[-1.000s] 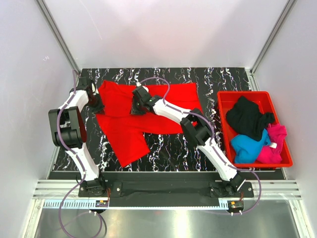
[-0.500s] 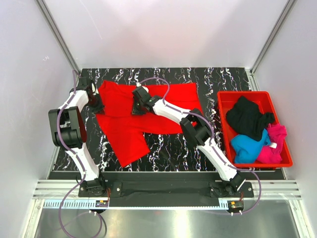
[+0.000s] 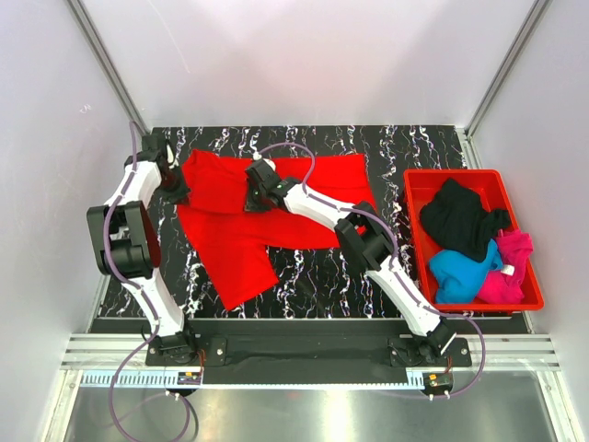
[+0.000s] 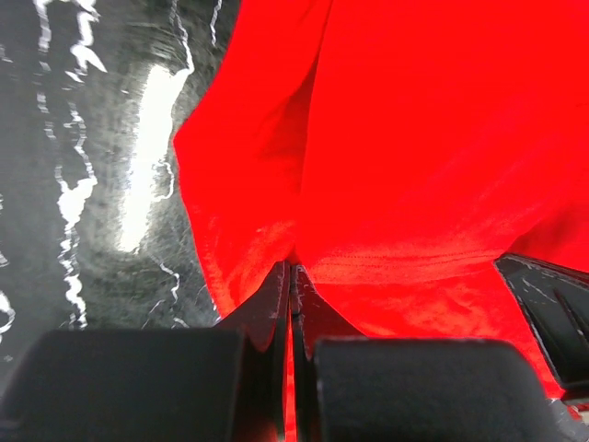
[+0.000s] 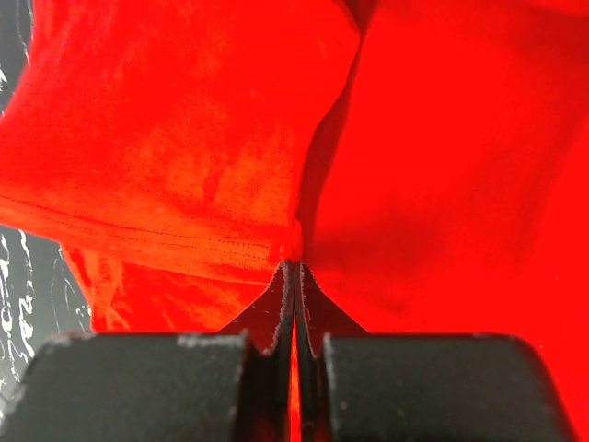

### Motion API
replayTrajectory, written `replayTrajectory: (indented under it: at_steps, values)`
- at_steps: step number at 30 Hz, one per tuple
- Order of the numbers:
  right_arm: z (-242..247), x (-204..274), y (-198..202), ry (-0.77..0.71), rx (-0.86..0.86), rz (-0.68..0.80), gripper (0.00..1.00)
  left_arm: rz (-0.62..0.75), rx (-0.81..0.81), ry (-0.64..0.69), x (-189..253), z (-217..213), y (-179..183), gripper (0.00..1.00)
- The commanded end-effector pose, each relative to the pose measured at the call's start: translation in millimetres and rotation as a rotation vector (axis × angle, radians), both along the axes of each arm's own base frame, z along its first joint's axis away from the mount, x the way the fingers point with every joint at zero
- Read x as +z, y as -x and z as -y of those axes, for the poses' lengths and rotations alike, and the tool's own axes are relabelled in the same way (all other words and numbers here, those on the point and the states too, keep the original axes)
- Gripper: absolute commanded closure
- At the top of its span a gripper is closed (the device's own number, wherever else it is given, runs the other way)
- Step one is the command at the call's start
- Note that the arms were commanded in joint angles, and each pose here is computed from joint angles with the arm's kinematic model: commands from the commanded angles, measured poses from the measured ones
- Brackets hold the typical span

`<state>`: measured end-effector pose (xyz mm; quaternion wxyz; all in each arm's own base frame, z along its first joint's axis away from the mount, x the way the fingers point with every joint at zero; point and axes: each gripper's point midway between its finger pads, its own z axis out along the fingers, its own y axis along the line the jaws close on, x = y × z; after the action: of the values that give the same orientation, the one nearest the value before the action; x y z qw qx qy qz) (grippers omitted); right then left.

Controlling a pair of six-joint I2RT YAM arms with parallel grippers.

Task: Fold and stack the t-shirts
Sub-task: Fold the tshirt

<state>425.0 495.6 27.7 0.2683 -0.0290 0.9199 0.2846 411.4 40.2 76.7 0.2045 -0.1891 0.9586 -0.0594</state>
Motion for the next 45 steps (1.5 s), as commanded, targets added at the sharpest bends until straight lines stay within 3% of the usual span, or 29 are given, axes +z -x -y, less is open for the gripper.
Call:
replayTrajectory:
  at_steps: [1, 18, 29, 42, 45]
  values:
    - [-12.0, 85.3, -9.0, -0.087, -0.001, 0.141, 1.0, 0.086, 0.03, -0.061, 43.5, -9.8, -6.6, 1.0]
    - [-15.7, 94.2, 17.7, -0.136, 0.047, 0.1, 1.0, 0.039, 0.026, -0.107, 49.7, -15.0, 17.2, 1.0]
    - [-8.7, 58.4, 41.8, -0.109, 0.045, 0.043, 1.0, -0.074, 0.03, -0.124, 9.8, -15.5, 49.2, 1.0]
    - [-6.7, 53.0, 48.1, -0.098, 0.068, 0.039, 1.0, -0.126, 0.016, -0.095, -10.3, -4.4, 70.7, 1.0]
    - [-4.8, 51.3, 49.8, -0.082, 0.079, 0.021, 0.79, -0.122, 0.012, -0.09, -9.8, -3.5, 70.2, 0.71]
